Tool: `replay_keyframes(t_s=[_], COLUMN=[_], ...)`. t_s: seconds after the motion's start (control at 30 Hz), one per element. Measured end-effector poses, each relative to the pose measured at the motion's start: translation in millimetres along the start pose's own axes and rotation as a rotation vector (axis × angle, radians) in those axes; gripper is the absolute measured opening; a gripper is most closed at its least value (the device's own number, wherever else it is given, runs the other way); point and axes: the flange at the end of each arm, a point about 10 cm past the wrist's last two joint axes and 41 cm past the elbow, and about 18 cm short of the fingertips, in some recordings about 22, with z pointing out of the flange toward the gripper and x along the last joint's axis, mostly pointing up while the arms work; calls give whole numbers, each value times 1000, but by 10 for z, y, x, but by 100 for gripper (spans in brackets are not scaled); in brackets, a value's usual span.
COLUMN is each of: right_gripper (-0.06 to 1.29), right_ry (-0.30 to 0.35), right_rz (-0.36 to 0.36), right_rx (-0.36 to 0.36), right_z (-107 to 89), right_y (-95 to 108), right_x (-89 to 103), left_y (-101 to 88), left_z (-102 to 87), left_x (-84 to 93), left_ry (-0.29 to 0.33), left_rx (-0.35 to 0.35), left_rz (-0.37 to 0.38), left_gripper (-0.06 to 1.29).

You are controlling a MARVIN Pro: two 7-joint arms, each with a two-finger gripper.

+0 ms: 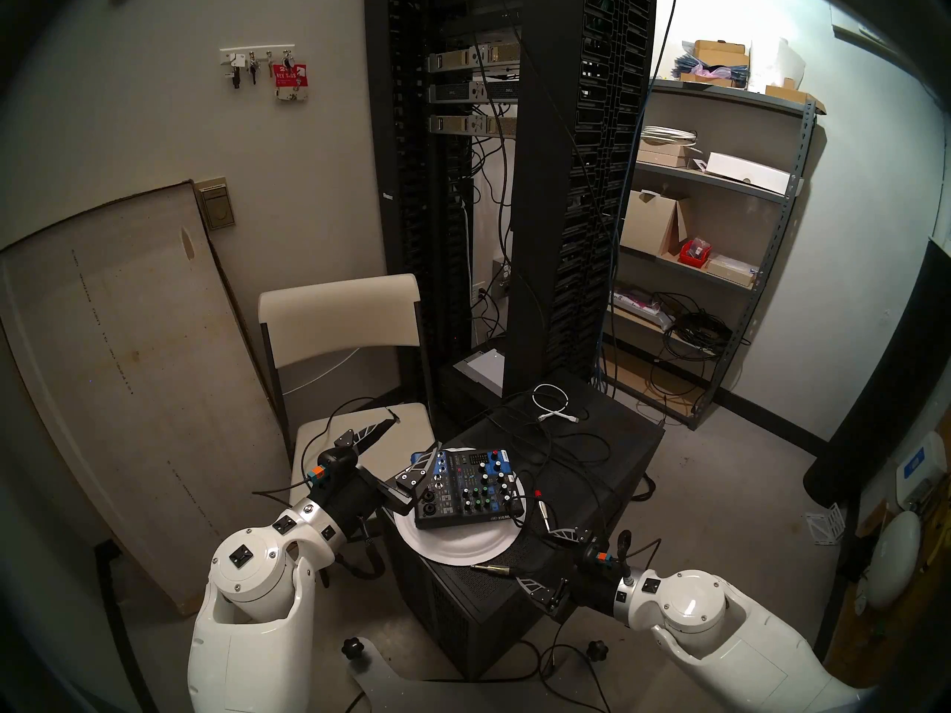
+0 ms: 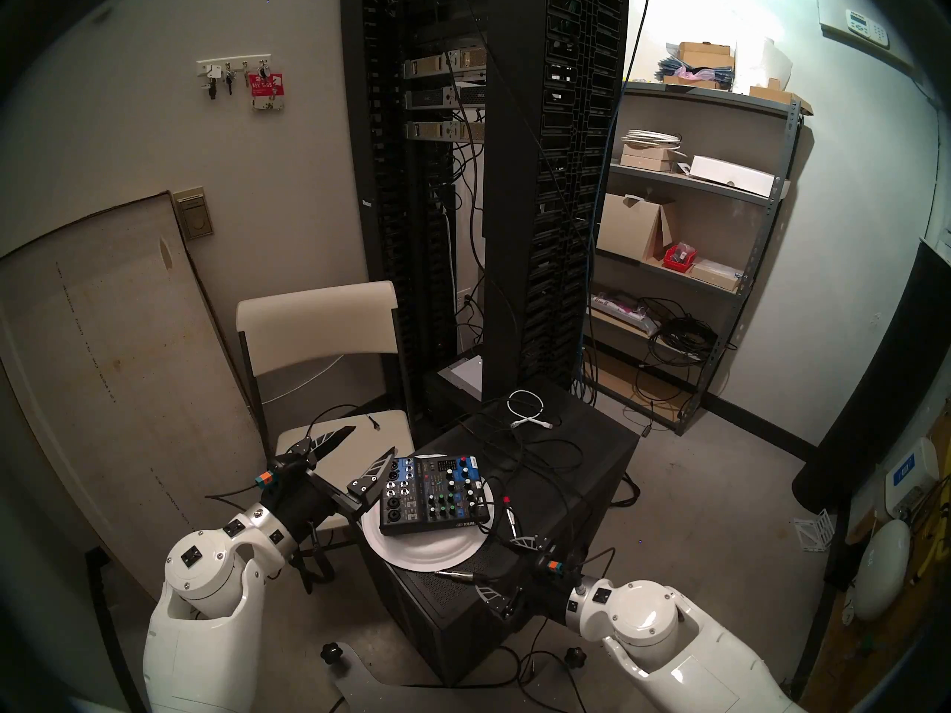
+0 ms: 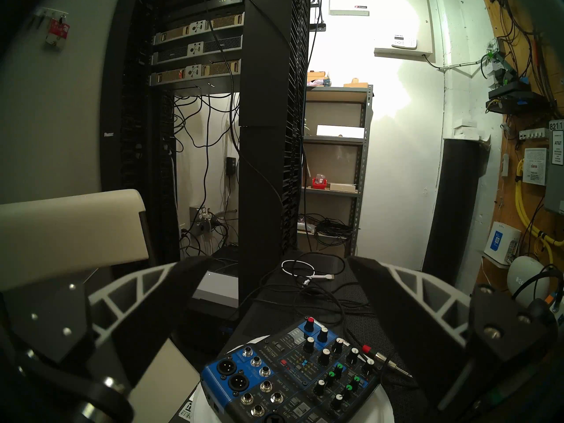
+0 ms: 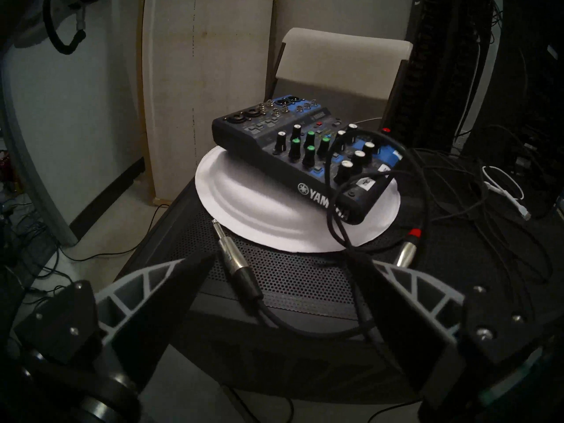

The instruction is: Insert aux cable

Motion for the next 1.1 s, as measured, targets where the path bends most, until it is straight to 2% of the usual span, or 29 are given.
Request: replay_keyframes(t_s=[0.43,0.83,0.9,0.97,1.07,1.1], right_gripper=[119,119,113,99,97,92], right_ry=[-18,-76,-86,-94,-104,-108], right_rz=[-29,-64,-65,-63,-57,-56], right_rx=[45,77,83,91,105,110], right_z=[185,269,277,281,278,274], right_y=[-45,97,129,154,176,183], right_x=[-22,26,37,45,54,55], left_y=[0,0,0,0,0,0], left_z=[0,0,0,0,0,0], left_x=[0,-1,-1,-1,-1,-1], left_ry=[0,0,0,0,0,0], left_rx=[0,0,0,0,0,0], left_rz=[0,0,0,0,0,0], left_gripper=[127,127,127,127,127,127])
